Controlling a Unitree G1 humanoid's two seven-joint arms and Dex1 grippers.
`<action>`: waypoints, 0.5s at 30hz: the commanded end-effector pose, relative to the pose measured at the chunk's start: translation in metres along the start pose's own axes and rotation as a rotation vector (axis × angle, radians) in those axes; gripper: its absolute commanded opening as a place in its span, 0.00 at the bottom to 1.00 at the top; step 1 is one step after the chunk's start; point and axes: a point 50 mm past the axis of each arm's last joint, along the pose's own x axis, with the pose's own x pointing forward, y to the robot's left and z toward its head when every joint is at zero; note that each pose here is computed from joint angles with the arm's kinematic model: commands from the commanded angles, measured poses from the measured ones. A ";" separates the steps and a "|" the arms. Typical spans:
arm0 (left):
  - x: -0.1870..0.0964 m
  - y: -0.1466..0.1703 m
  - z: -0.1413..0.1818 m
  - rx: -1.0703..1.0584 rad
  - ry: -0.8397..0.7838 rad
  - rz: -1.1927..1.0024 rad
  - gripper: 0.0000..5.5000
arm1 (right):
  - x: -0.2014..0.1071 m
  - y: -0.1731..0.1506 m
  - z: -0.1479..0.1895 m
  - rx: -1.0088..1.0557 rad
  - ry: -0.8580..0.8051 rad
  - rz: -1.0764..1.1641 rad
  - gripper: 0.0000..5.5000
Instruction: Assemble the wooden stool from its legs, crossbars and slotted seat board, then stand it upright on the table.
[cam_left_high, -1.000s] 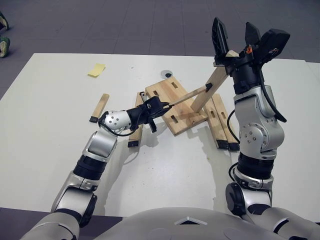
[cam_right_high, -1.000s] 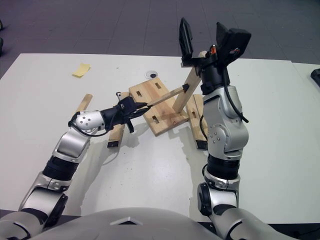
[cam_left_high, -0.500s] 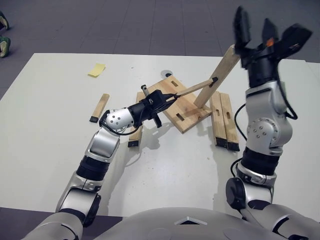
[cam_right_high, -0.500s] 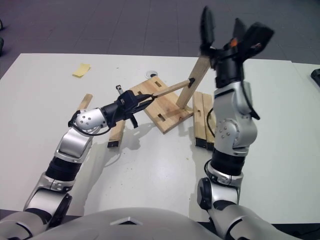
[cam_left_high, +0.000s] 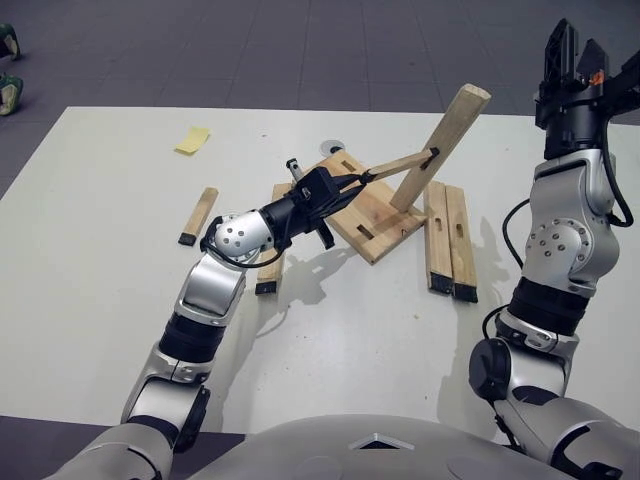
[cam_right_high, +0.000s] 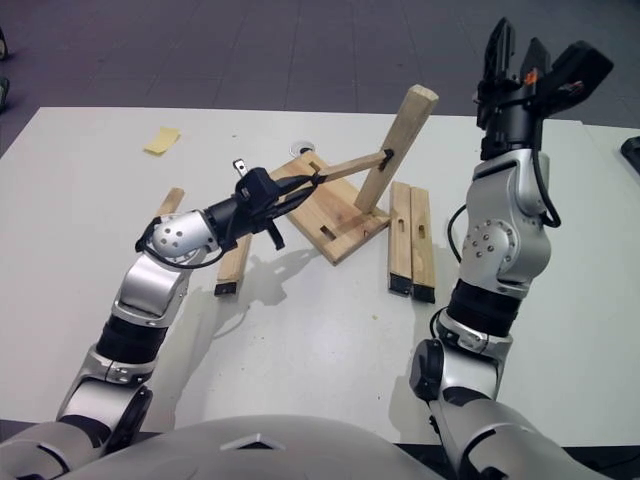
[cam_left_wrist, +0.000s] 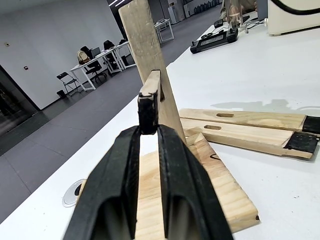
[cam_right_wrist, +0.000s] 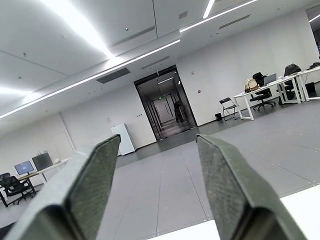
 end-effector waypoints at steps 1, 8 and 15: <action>-0.005 0.001 0.008 -0.017 -0.038 0.042 0.07 | -0.002 -0.003 -0.007 -0.033 0.044 0.005 0.37; 0.001 -0.006 0.002 -0.017 -0.024 0.052 0.07 | -0.034 0.001 -0.017 0.314 0.311 0.238 0.33; -0.008 -0.005 0.001 -0.017 -0.005 0.086 0.00 | -0.080 0.010 -0.030 0.361 0.637 0.476 0.53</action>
